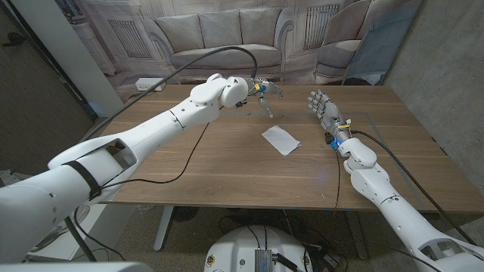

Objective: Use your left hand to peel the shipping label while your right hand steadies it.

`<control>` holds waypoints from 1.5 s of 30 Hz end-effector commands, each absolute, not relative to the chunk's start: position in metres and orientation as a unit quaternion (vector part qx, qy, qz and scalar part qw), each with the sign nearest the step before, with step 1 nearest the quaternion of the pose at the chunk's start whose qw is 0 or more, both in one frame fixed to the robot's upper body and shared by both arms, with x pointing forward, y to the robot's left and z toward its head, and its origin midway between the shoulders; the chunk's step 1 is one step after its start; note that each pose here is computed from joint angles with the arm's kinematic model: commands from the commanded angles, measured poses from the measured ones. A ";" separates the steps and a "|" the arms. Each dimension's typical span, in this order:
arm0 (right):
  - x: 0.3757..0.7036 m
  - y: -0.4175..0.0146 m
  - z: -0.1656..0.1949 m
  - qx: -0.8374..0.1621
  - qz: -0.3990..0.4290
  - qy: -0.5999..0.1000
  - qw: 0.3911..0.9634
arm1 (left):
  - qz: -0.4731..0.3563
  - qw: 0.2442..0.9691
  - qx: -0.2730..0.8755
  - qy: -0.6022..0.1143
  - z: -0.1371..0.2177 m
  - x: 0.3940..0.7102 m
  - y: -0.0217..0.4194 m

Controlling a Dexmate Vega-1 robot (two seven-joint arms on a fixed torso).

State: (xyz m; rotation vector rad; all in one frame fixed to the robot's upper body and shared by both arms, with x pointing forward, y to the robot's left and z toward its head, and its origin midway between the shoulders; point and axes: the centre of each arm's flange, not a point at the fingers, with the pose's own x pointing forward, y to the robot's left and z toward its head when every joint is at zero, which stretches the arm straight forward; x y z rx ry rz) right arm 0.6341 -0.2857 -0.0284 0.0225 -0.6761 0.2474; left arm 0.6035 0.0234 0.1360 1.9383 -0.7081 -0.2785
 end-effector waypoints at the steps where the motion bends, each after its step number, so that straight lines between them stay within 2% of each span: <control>1: 0.636 -0.284 -0.029 0.014 0.125 -0.333 0.934 | -0.135 0.477 0.830 -0.254 0.137 0.613 0.002; 22: 0.641 -0.283 -0.031 0.018 0.126 -0.333 0.934 | -0.162 0.452 0.850 -0.216 0.124 0.634 -0.017; 45: 0.644 -0.284 -0.036 0.027 0.121 -0.330 0.936 | -0.164 0.436 0.855 -0.227 0.100 0.645 -0.022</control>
